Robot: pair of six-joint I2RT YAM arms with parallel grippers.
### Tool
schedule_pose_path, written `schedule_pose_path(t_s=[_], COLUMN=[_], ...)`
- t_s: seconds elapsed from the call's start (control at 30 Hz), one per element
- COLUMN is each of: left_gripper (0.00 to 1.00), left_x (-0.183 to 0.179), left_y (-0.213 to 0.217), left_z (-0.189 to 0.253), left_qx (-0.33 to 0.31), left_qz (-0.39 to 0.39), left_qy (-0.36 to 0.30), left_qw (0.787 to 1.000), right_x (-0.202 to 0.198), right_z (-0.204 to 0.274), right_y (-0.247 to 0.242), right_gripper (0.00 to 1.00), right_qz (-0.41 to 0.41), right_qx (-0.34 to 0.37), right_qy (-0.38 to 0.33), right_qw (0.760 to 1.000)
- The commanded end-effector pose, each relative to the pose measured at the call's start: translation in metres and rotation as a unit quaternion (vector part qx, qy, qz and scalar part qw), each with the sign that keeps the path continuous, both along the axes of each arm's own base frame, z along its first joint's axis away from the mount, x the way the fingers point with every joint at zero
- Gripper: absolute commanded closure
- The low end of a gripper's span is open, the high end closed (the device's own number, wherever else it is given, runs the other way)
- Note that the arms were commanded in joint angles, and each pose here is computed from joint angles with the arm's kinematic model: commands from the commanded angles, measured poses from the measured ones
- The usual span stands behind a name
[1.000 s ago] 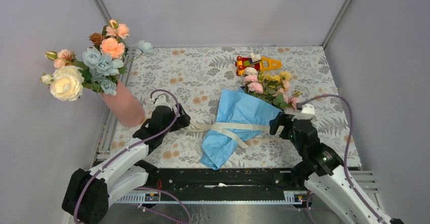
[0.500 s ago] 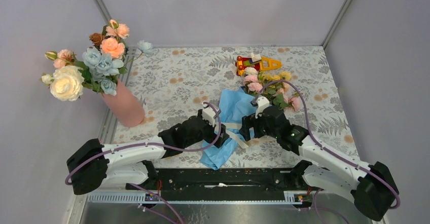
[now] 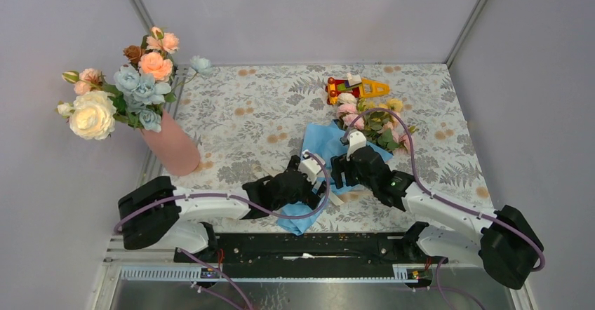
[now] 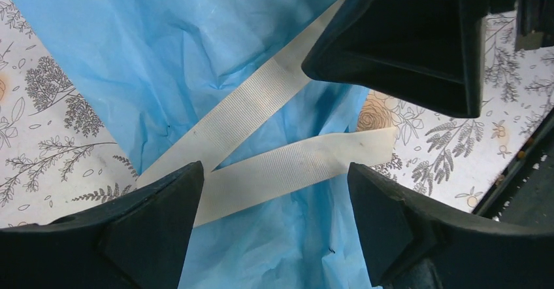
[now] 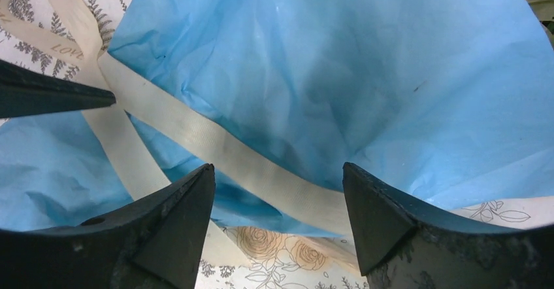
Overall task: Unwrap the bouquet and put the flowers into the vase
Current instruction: Untie the ribbon from the wrapping paper.
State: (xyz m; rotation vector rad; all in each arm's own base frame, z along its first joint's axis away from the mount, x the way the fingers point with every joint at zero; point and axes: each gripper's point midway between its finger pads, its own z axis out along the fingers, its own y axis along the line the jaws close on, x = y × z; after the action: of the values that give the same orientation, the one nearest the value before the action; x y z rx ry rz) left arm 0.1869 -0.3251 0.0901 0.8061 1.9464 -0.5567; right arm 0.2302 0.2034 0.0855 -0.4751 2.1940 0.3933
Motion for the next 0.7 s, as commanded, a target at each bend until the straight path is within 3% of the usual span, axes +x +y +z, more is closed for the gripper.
schedule_pose_path(t_s=[0.0, 0.3, 0.47, 0.67], left_gripper=[0.13, 0.31, 0.44, 0.58], left_x=[0.016, 0.014, 0.014, 0.014], left_y=[-0.019, -0.015, -0.011, -0.008], left_z=[0.025, 0.006, 0.002, 0.016], left_qx=[-0.032, -0.01, -0.008, -0.034], left_qz=[0.025, 0.038, 0.047, 0.063], left_qy=[-0.039, -0.026, -0.02, -0.018], left_qw=[0.998, 0.999, 0.999, 0.997], right_x=[0.017, 0.015, 0.013, 0.007], right_z=[0.013, -0.001, -0.005, 0.004], right_y=[0.005, -0.004, -0.01, -0.012], right_gripper=[0.24, 0.35, 0.47, 0.46], right_qz=[-0.023, -0.045, -0.059, -0.065], right_qx=[0.008, -0.006, -0.011, 0.012], right_qy=[-0.034, -0.021, -0.013, -0.015], right_qw=[0.999, 0.999, 0.998, 0.998])
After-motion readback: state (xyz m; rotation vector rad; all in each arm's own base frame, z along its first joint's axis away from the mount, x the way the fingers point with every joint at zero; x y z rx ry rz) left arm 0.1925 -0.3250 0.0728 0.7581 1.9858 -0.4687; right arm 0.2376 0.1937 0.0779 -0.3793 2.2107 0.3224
